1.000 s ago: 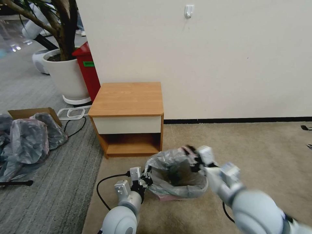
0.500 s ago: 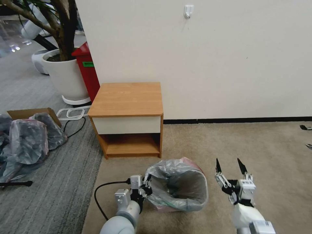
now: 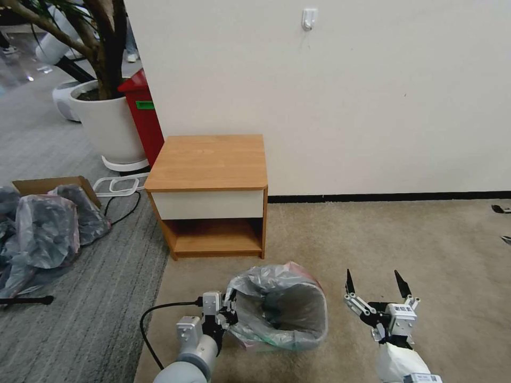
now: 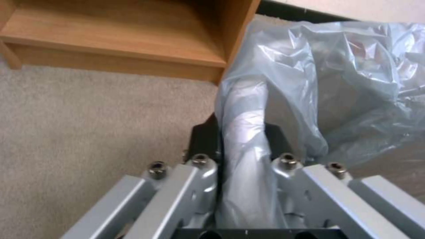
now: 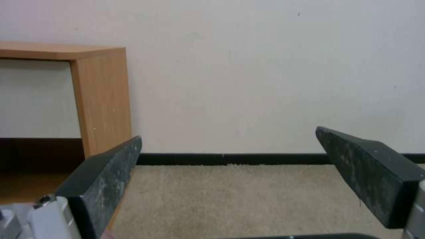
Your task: Pick up the garbage bag from the table and place it over the trash can.
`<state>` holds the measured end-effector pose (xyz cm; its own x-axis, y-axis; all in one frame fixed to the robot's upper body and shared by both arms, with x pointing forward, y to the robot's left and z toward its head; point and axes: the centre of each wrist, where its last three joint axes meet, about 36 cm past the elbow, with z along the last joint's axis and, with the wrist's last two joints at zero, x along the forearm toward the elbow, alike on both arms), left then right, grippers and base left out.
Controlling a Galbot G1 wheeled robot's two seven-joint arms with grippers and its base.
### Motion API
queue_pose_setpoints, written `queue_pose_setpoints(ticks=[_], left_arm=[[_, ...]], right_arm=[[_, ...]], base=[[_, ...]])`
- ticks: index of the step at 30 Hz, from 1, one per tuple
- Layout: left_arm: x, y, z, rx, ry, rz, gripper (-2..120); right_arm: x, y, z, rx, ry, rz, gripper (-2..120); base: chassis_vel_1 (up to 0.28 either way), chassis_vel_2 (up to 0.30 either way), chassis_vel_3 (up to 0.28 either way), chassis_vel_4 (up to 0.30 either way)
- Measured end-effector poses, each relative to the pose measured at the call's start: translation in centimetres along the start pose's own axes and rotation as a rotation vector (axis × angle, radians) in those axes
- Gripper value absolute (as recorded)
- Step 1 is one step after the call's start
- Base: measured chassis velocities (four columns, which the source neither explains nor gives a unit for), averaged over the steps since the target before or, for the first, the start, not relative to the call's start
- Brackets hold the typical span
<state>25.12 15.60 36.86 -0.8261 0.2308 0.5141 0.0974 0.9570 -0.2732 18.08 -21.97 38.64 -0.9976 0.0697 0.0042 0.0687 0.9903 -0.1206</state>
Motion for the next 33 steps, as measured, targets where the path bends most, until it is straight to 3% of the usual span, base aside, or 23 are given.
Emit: queue_pose_setpoints(ticks=[15,18,19,23,27,28,32,33], left_arm=[[1.8,0.0,-0.8,0.000,-0.010,-0.041,71],[2.7,0.0,-1.6,-0.006,-0.033,-0.041,85],[2.7,0.0,-1.6,-0.006,-0.033,-0.041,85],[4.1,0.7,-2.7,-0.046,-0.124,-0.061,98],[4.9,3.8,-3.4,-0.184,-0.316,-0.074,100],[4.9,3.8,-3.4,-0.184,-0.316,-0.074,100],[6.3,8.7,-3.2,-0.316,-0.409,-0.078,100],[6.3,8.7,-3.2,-0.316,-0.409,-0.078,100]], right_arm=[[-0.8,-0.7,0.0,-0.011,0.051,0.012,100],[-0.8,-0.7,0.3,-0.025,0.066,0.012,100],[-0.8,-0.7,0.3,-0.025,0.066,0.012,100],[-0.4,-0.6,0.5,-0.108,0.079,-0.009,100],[-0.5,-0.5,1.4,-0.199,0.073,-0.065,100],[-0.5,-0.5,1.4,-0.199,0.073,-0.065,100],[-0.9,-0.6,1.4,-0.196,0.065,-0.085,100],[-0.9,-0.6,1.4,-0.196,0.065,-0.085,100]], base=[[0.000,0.000,0.000,0.000],[0.000,0.000,0.000,0.000],[0.000,0.000,0.000,0.000],[0.000,0.000,0.000,0.000],[0.000,0.000,0.000,0.000],[0.000,0.000,0.000,0.000],[0.000,0.000,0.000,0.000],[0.000,0.000,0.000,0.000]])
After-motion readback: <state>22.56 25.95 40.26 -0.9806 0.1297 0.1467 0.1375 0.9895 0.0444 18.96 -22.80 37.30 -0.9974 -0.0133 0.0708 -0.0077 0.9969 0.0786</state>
